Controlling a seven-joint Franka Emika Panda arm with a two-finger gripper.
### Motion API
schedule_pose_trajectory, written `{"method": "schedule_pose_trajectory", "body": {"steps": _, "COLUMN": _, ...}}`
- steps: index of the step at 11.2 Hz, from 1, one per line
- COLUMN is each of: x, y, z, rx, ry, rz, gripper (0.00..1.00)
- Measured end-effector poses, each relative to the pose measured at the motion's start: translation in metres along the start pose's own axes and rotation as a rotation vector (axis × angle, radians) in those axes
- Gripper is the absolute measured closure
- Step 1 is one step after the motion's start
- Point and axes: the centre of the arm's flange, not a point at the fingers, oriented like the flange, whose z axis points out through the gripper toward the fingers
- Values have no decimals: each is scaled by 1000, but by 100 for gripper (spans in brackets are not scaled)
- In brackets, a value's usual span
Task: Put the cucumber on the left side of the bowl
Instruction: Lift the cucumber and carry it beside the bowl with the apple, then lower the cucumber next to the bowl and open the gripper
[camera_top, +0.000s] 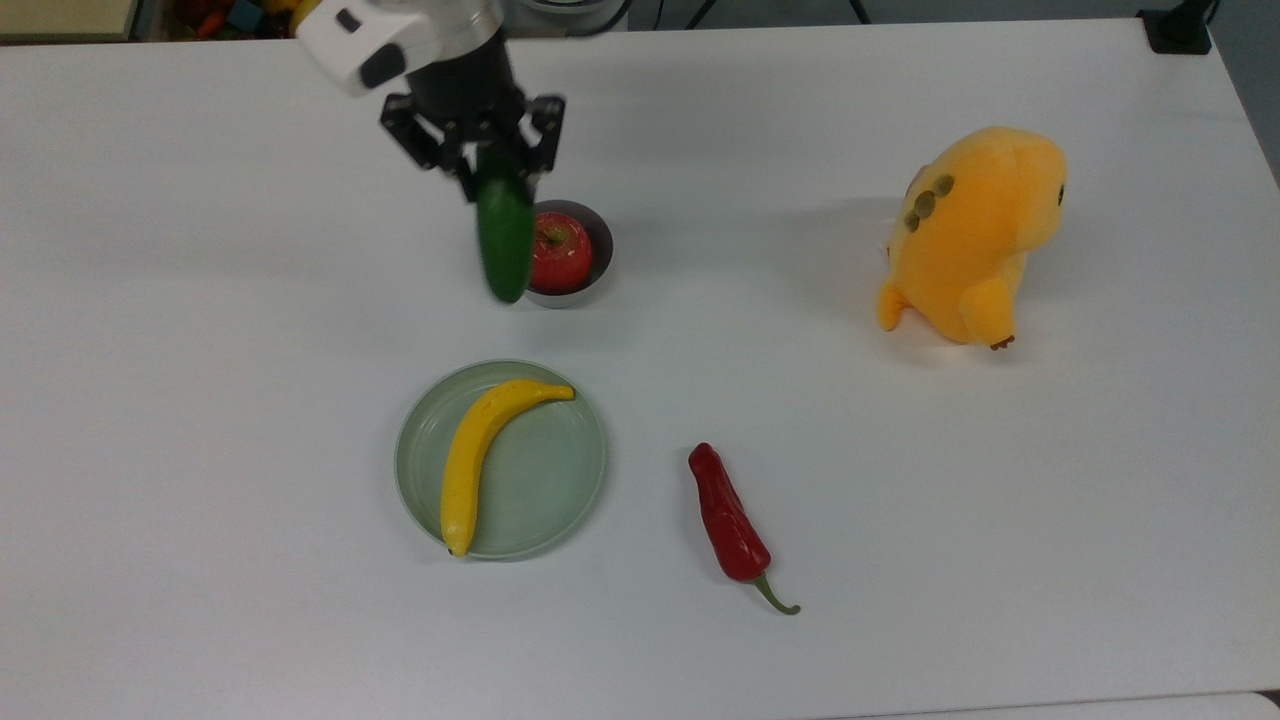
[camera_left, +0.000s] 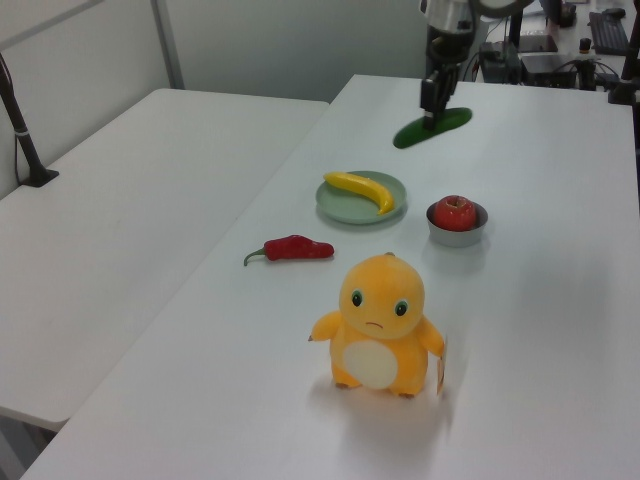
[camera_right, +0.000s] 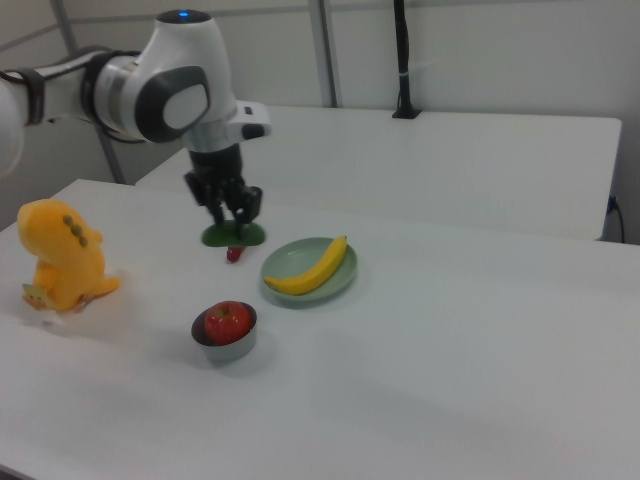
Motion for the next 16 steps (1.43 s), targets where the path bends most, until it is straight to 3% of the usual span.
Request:
{"method": "schedule_pose_trajectory", "body": {"steps": 2, "x": -25, "y": -18, "z": -3, "rx": 67, "ry": -93, "rz": -104, "gripper": 52}}
{"method": "schedule_pose_trajectory", "body": {"steps": 7, "x": -68, "y": -83, "z": 46, "rx": 117, "ry": -207, "rz": -214, "gripper": 52}}
{"method": "schedule_pose_trajectory", "body": {"steps": 12, "x": -79, "y": -122, "z": 107, "rx": 112, "ry": -13, "rz": -167, "gripper": 52}}
{"method": "schedule_pose_trajectory", "body": {"steps": 16, "x": -91, "y": -114, "z": 152, "rx": 50, "ry": 63, "rz": -163, "gripper": 52}}
